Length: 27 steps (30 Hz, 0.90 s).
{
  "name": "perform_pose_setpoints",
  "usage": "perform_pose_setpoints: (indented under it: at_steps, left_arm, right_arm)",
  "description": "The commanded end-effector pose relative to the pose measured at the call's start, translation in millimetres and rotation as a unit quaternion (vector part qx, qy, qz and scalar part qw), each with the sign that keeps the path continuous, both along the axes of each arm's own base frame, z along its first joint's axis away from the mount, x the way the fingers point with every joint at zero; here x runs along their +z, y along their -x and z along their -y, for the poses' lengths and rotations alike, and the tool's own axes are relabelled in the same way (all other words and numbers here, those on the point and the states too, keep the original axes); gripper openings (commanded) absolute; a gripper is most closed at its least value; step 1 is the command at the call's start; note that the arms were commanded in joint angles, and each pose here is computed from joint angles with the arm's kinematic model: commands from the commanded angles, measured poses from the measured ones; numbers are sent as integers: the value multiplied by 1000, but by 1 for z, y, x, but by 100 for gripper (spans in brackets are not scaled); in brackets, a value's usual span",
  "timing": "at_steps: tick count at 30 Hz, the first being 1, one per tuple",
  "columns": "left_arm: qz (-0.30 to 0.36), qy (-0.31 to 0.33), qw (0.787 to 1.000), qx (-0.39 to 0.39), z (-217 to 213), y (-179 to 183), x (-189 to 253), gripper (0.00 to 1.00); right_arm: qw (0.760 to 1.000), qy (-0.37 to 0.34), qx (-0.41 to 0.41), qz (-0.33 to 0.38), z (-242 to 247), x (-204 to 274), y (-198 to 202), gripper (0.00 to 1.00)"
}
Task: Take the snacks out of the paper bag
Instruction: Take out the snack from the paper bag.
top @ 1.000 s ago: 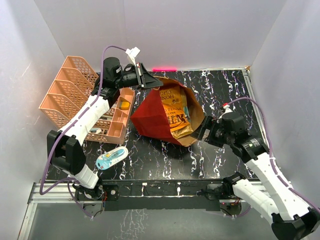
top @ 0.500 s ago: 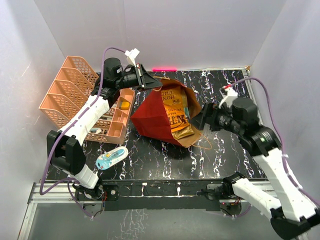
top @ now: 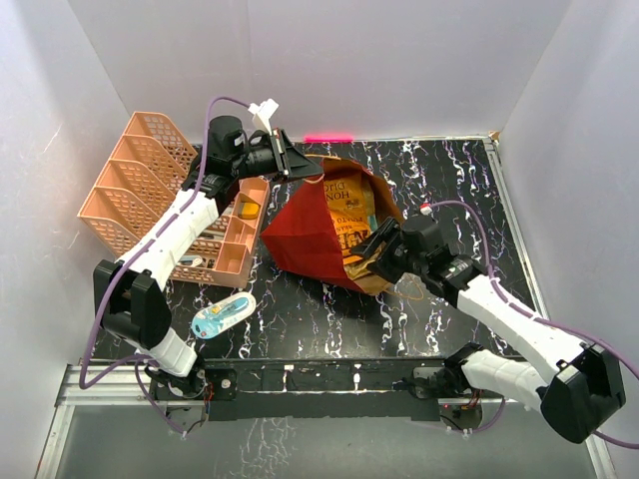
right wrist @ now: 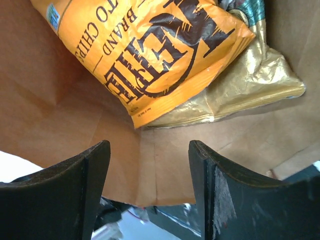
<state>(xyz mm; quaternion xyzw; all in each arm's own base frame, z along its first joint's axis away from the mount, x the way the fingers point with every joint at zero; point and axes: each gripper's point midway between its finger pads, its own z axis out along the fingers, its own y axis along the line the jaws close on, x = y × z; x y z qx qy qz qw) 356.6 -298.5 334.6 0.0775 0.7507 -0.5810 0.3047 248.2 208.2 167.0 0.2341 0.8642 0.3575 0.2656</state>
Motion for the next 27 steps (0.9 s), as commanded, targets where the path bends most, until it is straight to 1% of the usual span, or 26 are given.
perform_pose_setpoints:
  at_steps: [1,2,4,6,8,10,16,27]
  left_arm:
    - [30,8,1000,2,-3,1,26,0]
    - [30,8,1000,1,-3,1,26,0]
    - [34,4,999,1,-4,2,27,0]
    - [34,-1,999,1,-6,4,27,0]
    - [35,-3,999,1,-7,5,26,0]
    - [32,-5,999,3,-8,7,24,0]
    - [23,-1,1000,4,-10,12,20,0]
    - [17,-3,1000,0,-9,9,19,0]
  right_arm:
    - [988,-78,-131,33,-1,19,-31,65]
    - [985,-80,-149,27,1,13,-32,65]
    - [981,-82,-172,35,4,6,-35,60]
    - [979,-81,-184,34,7,-4,-36,57]
    - [978,-80,-186,43,7,-4,-40,56]
    - [977,-78,-195,37,8,-9,-42,56]
    - [973,-95,-205,44,5,-13,-51,52]
    - [968,-107,-225,17,6,-35,-47,56]
